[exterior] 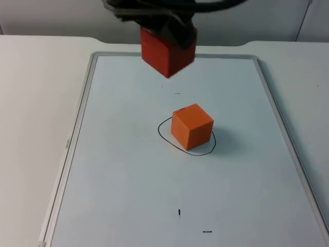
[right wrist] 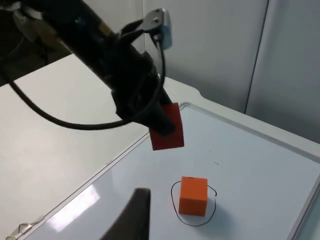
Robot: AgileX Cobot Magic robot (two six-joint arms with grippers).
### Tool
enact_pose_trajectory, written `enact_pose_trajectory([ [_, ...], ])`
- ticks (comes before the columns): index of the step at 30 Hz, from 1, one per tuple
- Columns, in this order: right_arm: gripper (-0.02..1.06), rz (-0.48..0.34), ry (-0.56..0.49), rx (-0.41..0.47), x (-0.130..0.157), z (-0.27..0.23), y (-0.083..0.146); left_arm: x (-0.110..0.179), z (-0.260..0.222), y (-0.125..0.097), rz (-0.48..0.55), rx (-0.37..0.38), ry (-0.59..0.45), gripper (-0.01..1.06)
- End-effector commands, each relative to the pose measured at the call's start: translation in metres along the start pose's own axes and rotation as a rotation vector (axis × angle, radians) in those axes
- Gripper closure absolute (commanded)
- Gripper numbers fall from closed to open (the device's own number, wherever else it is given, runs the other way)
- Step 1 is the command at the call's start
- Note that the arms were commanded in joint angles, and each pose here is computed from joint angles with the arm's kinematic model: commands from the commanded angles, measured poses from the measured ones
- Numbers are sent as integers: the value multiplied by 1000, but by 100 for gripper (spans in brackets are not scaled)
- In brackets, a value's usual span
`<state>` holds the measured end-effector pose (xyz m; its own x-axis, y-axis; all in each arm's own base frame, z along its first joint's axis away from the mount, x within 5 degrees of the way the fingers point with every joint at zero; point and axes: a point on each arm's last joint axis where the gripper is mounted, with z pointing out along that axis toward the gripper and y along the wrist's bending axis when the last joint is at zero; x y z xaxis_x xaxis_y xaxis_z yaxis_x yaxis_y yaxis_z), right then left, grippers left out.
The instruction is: Pick up one cube with the left hand and another cube with the right hand. First place the cube in the right hand at the target position, then stack the cube in the left hand on top.
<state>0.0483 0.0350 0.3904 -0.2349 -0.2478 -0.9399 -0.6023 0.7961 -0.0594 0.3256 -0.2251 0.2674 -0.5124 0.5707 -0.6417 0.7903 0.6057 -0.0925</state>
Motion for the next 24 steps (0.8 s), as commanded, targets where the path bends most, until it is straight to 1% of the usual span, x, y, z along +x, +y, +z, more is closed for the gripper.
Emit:
enact_pose_trajectory([
  [1,7,-9,29,-5,3,1,0,-5,22,2,-2,39,16,86],
  [2,7,-9,29,-5,3,1,0,-5,22,2,-2,39,16,86],
  [4,7,-9,43,-6,5,1,0,-4,41,8,5,51,46,86],
  [6,7,-9,45,-6,5,1,1,-3,54,10,37,62,64,86],
  [12,7,-9,45,-6,5,1,1,-2,75,13,42,77,96,86],
  [13,7,-9,45,-6,5,1,1,-1,82,13,33,91,109,86],
  [16,7,-9,45,-6,5,1,1,3,89,15,28,98,126,86],
  [22,7,-9,45,-6,5,1,1,4,94,16,16,100,121,86],
  [24,7,-9,45,-6,5,1,1,4,95,15,20,115,108,86],
])
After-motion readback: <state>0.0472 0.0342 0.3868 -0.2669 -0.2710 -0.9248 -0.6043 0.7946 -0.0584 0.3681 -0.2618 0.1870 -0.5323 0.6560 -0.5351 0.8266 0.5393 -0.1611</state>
